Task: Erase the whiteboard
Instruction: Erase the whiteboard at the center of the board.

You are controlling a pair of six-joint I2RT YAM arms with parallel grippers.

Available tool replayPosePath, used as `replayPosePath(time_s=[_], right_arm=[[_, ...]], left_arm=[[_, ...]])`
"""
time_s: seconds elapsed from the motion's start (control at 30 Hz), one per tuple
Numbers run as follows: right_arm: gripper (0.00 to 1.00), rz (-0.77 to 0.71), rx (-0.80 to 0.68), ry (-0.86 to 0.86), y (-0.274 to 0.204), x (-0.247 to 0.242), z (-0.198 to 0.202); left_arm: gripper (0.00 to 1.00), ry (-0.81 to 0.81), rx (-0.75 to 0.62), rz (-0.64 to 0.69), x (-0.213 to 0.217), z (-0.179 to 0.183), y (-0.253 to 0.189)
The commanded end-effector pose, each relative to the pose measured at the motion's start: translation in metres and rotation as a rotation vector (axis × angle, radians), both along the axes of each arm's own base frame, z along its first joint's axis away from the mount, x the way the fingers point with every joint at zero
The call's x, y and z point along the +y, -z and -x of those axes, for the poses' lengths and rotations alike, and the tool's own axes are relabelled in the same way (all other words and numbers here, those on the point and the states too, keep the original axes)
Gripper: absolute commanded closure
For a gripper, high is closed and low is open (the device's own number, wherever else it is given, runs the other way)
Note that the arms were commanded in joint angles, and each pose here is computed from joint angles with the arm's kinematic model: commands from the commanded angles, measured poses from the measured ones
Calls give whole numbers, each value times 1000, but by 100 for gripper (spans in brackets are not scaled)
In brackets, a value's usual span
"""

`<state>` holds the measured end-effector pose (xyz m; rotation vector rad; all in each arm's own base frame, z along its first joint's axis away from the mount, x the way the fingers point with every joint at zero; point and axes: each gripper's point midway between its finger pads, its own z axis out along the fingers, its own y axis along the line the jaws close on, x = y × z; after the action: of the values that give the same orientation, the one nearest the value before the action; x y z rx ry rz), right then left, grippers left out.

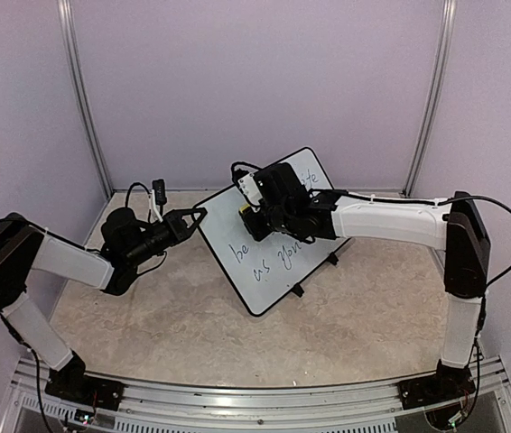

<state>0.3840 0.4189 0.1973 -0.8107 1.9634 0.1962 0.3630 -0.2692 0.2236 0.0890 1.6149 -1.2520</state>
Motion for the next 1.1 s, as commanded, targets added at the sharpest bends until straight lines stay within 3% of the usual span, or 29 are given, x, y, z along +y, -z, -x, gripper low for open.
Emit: replayPosePath(time_s=[0.0,0.17,0.6,1.07], right_arm=[[87,33,-7,-24,10,18,-10],[87,34,14,-30,13,15,-8],[87,133,131,-11,73,-28,50],[87,38,63,32,37,-33,3]], left_arm=[[100,120,-107,17,-15,27,-27],[100,114,-107,15,-14,26,-27],[100,119,-105,18,-15,26,-27],[100,120,-108,18,-15,27,-28]])
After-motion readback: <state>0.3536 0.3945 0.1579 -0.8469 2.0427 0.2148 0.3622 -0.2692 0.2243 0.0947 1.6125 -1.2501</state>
